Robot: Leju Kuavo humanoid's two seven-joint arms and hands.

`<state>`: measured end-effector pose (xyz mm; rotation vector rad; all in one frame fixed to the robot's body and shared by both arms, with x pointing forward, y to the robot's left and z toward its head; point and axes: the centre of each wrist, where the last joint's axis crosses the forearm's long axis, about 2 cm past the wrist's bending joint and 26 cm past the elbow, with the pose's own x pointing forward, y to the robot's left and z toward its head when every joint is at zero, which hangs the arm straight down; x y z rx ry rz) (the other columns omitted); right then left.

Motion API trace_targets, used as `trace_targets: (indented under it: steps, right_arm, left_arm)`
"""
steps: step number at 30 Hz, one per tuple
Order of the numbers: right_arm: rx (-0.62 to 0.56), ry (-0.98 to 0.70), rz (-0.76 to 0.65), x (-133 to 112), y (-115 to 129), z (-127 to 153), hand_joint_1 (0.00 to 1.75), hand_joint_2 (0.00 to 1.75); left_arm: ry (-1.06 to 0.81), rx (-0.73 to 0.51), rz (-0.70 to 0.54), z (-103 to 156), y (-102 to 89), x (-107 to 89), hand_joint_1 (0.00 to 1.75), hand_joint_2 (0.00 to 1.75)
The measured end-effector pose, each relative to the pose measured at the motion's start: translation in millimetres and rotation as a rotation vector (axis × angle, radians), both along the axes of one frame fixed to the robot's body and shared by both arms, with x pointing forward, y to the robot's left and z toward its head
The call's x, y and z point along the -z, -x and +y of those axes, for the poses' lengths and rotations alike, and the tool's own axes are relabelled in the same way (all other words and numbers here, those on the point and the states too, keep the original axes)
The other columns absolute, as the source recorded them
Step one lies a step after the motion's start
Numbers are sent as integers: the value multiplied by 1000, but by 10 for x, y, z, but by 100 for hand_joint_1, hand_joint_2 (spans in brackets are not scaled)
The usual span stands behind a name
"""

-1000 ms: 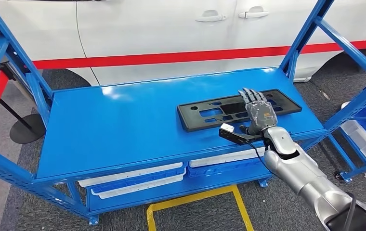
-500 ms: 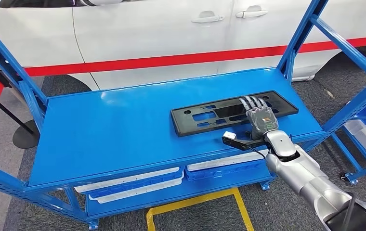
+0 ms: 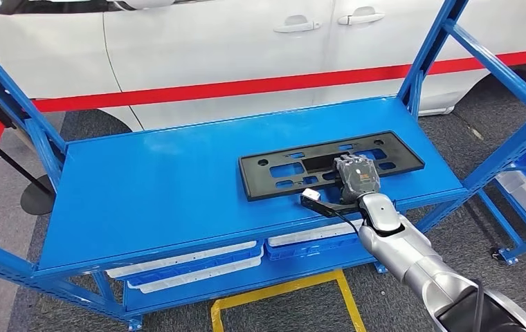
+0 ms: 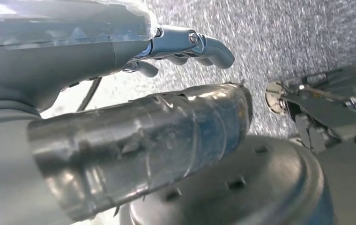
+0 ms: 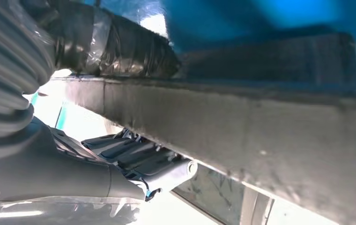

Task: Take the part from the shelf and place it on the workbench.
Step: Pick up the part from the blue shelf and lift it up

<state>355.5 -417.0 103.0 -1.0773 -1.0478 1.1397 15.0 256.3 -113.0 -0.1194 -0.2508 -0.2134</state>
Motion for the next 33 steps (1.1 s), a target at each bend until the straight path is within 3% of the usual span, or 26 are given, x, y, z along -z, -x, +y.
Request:
trace_targets:
  steps: [13,17,26,33]
  right_arm:
    - [-13,-16,6,21,-4,60,175,175]
    - [-23,-24,6,25,-9,96,175,175]
    - [-102,-86,-70,-49,57,151,175,175]
    - [-290,-183,-286,-597,184,201,175,175]
  left_arm:
    - [11,-4,2,-106,9,-8,0,0]
    - [35,-12,-4,-119,14,-9,0,175]
    - [53,-55,-30,-118,27,-8,0,175]
    - [19,-69,-18,-85,33,-4,0,175]
